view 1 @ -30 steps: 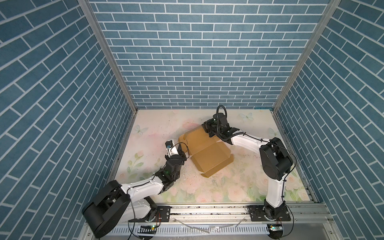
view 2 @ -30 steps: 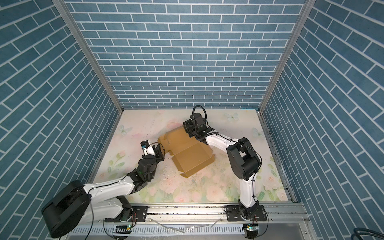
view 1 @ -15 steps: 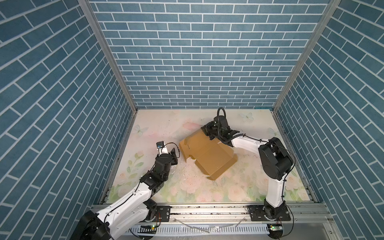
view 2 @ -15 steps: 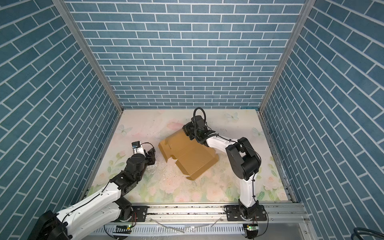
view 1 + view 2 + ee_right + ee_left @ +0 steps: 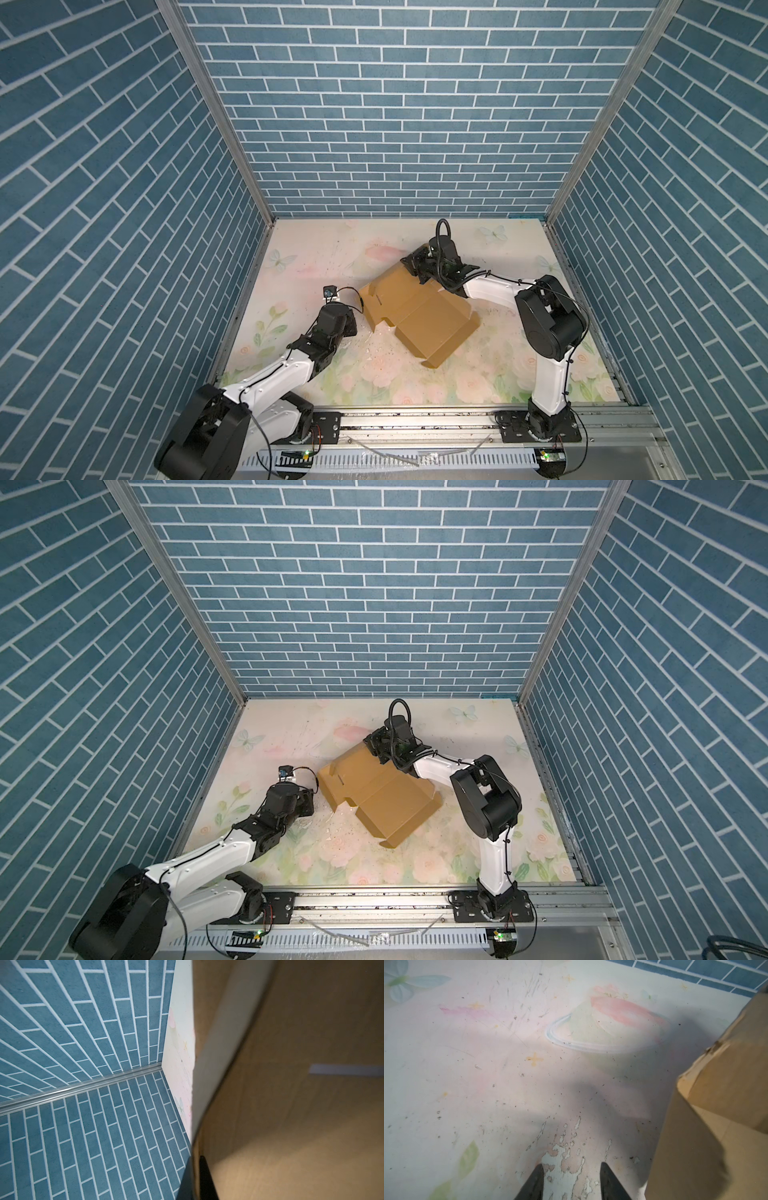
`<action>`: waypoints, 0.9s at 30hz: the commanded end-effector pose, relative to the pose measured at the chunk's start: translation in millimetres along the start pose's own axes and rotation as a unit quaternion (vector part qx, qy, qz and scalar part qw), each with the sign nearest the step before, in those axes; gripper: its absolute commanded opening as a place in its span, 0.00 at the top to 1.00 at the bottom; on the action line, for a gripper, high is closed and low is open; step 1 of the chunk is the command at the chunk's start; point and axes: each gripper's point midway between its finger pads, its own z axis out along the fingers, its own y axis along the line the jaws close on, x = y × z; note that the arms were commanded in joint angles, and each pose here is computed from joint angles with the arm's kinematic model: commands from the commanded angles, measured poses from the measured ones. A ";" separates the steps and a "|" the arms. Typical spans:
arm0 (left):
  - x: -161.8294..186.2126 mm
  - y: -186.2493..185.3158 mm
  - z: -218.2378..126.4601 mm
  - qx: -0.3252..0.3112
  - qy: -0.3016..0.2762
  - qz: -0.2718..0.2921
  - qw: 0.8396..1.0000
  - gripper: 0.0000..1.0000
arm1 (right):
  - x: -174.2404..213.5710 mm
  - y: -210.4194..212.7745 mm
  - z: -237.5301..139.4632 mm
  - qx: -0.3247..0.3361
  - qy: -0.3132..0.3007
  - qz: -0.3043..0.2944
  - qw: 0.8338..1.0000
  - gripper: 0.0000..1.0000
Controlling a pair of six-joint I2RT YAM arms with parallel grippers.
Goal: Fold the paper box
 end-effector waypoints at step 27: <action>-29.1 -55.3 22.4 0.103 -0.019 -0.005 0.994 0.65 | 21.3 14.9 -24.5 -0.080 0.068 -0.111 0.988 0.96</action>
